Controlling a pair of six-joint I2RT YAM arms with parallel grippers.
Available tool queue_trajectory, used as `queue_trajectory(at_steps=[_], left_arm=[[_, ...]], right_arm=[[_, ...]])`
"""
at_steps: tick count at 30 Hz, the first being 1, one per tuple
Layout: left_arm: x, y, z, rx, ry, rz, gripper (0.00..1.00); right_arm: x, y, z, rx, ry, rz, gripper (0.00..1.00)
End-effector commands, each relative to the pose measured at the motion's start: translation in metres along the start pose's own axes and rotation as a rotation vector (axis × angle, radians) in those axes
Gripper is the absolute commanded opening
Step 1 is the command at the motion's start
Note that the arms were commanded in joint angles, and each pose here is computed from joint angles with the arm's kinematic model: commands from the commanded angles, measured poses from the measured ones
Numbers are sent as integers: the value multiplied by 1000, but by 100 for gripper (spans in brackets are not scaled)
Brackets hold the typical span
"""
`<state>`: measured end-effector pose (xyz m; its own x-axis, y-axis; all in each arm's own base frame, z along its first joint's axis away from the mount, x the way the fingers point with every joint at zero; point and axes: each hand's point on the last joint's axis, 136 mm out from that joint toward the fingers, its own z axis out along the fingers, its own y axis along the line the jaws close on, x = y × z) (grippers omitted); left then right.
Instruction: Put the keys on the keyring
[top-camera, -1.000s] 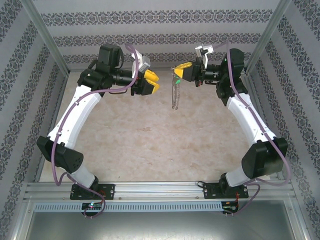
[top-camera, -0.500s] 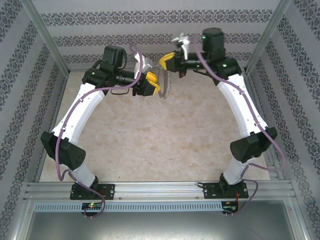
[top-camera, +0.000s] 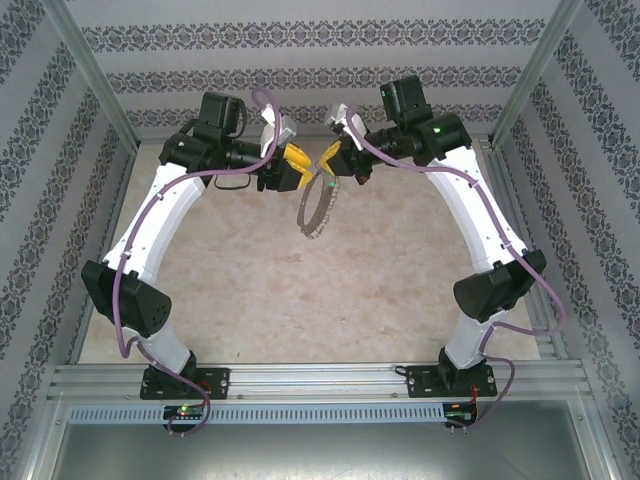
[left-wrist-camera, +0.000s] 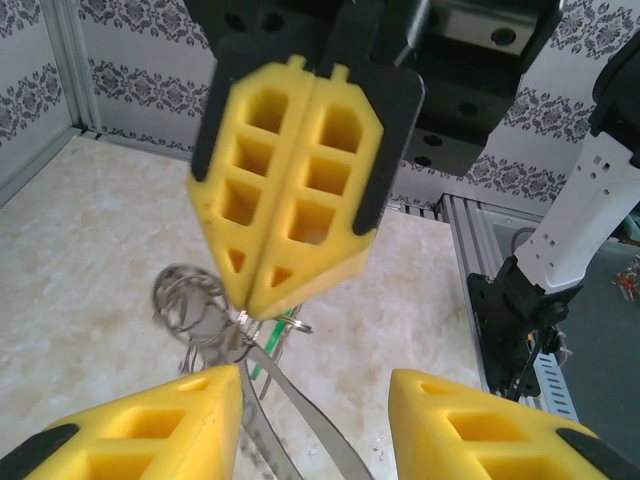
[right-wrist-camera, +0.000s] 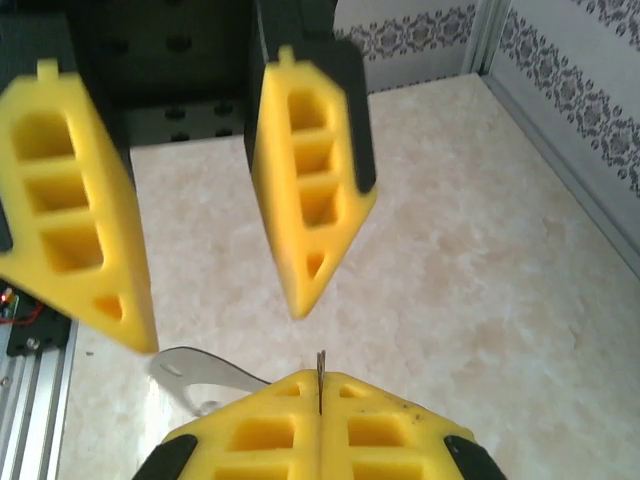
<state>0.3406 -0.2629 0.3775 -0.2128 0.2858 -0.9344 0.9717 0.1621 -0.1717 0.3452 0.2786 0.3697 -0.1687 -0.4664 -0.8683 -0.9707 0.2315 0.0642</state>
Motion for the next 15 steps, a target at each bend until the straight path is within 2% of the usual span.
queue_trajectory(at_steps=[1,8,15], left_arm=[[1,-6,-7,26,-10,9,43],[6,3,-6,52,-12,-8,43],[9,4,1,141,-14,-35,42]], right_arm=[[4,1,-4,14,35,-51,0],[12,3,-2,-2,63,-55,0],[14,8,-1,-40,71,-45,0]])
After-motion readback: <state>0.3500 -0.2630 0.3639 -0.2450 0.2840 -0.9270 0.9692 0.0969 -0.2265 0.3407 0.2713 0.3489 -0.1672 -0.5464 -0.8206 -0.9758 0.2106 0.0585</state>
